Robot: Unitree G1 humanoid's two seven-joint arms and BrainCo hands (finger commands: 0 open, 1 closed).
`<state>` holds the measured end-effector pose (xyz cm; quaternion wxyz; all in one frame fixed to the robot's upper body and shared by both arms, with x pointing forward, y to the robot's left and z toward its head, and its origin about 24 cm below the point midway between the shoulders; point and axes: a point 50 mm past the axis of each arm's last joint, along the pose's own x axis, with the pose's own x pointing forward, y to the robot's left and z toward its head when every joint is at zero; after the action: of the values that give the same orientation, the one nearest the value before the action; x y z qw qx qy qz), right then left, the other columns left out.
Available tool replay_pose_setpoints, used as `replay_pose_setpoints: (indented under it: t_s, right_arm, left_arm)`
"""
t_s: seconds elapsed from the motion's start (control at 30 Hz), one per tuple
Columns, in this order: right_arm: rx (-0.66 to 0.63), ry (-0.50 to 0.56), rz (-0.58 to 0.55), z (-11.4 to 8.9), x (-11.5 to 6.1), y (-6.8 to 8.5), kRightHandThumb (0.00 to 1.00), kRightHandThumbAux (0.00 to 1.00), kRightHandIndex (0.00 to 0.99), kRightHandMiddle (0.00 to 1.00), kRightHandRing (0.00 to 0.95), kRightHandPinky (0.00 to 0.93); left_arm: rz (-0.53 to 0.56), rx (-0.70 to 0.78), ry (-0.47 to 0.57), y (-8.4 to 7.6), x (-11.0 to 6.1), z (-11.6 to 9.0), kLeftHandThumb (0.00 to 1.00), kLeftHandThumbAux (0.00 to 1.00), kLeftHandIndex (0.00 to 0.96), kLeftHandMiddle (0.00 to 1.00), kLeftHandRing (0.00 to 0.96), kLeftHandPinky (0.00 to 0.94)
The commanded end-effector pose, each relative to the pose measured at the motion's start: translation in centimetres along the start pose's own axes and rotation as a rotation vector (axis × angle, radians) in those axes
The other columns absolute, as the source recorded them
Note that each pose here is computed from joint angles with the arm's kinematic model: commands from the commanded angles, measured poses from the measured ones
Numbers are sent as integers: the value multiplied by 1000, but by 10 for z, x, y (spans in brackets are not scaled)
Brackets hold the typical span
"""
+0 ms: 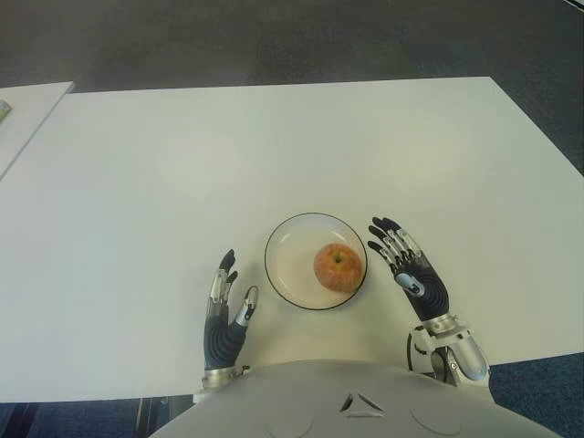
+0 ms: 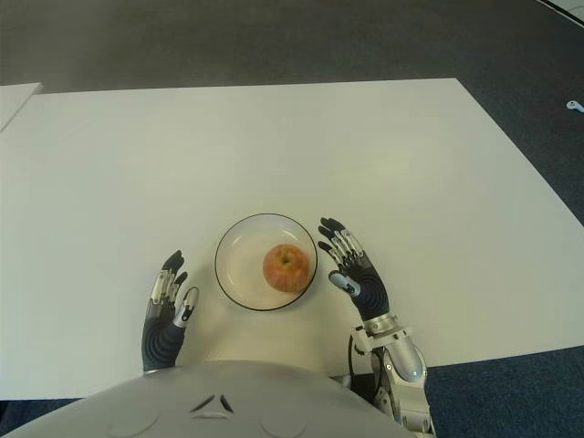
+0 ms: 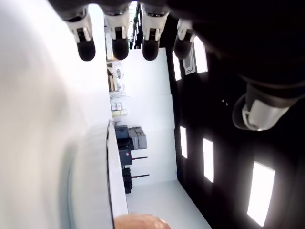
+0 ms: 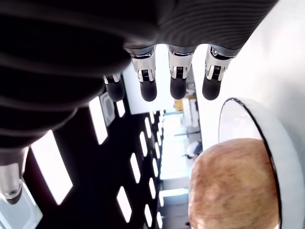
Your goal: Put the apples into the plate.
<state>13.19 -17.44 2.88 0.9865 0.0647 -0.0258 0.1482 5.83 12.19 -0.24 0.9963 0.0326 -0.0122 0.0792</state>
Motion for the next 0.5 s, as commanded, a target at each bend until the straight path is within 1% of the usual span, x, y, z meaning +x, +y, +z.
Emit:
replay_pose_setpoints:
  t_s: [0.03, 0.17, 0.23, 0.37, 0.5]
  right_arm:
    - [-1, 43, -4, 1, -1, 2, 292, 459, 2, 0, 0, 0]
    - [-30, 72, -3, -4, 5, 0, 301, 440, 0, 0, 0, 0]
    - [-42, 82, 1, -9, 9, -2, 302, 435, 0, 0, 0, 0]
    - [-71, 93, 12, -18, 16, -5, 302, 425, 0, 0, 0, 0]
    - [-97, 93, 20, -22, 18, -7, 292, 420, 0, 0, 0, 0]
  left_arm:
    - [-26, 0, 4, 1, 2, 4, 92, 465, 18, 0, 0, 10]
    - [-26, 19, -16, 2, 6, 5, 89, 469, 11, 0, 0, 9]
    - [-23, 24, 4, 3, 6, 5, 84, 470, 9, 0, 0, 11]
    - [-21, 33, 75, 3, 0, 5, 79, 475, 2, 0, 0, 12]
    - [-36, 56, 94, 3, 0, 5, 75, 464, 0, 0, 0, 13]
